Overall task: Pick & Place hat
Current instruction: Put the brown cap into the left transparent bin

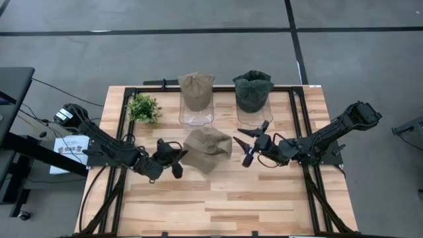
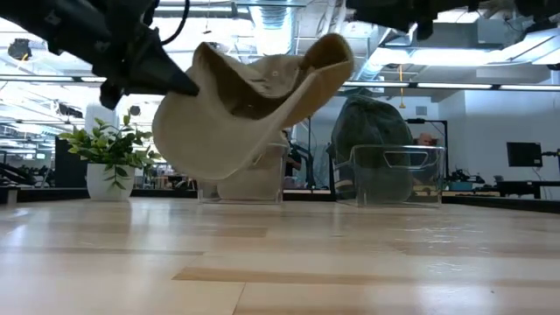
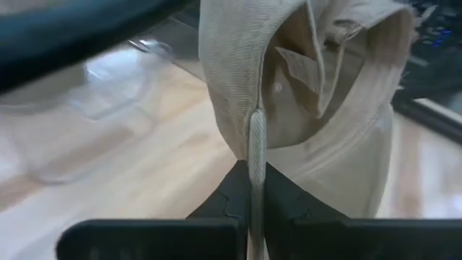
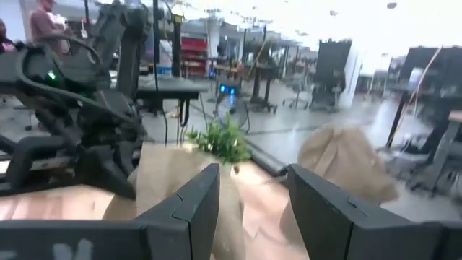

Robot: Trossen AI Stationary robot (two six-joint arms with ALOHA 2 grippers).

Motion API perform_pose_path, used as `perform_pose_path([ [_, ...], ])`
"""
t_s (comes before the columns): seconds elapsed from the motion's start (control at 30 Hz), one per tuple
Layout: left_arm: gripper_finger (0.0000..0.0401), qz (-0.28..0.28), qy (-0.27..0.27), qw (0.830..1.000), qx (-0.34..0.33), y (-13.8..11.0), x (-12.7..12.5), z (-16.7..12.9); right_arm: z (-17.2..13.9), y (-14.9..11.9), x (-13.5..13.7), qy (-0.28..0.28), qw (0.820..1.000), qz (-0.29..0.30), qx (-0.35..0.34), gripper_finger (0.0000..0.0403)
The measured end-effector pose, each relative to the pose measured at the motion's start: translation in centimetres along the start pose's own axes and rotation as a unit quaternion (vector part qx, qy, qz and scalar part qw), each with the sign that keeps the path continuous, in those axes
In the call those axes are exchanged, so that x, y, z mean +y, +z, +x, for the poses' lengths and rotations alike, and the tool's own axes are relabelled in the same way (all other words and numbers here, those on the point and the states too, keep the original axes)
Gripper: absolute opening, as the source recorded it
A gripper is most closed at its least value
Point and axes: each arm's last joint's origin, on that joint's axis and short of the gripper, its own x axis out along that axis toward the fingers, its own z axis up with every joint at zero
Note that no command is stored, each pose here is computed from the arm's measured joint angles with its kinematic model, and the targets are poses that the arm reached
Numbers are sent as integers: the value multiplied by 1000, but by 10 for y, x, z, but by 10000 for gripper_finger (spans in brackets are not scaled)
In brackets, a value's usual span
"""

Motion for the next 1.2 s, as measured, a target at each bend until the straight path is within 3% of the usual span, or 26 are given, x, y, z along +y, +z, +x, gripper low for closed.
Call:
perform_pose_path([
  [0.2,15,-7,-40,998,41,-11,-5,12,6,4,-6,-17,999,-25,-15,154],
  [0.33,13,-18,-81,994,68,-24,-13,23,16,-9,-4,-19,999,-45,0,154],
  [0.6,13,-24,-126,986,103,-26,-20,39,42,-41,26,15,990,-138,-35,154],
  [0.77,15,-13,-144,985,99,-23,-29,36,60,-53,55,21,974,-225,-36,154],
  [0.93,14,-10,-158,983,96,-22,-35,32,79,-63,75,-14,959,-283,-14,154],
  [1.2,13,-3,-172,981,93,-24,-39,27,97,-82,81,-123,905,-402,70,154],
])
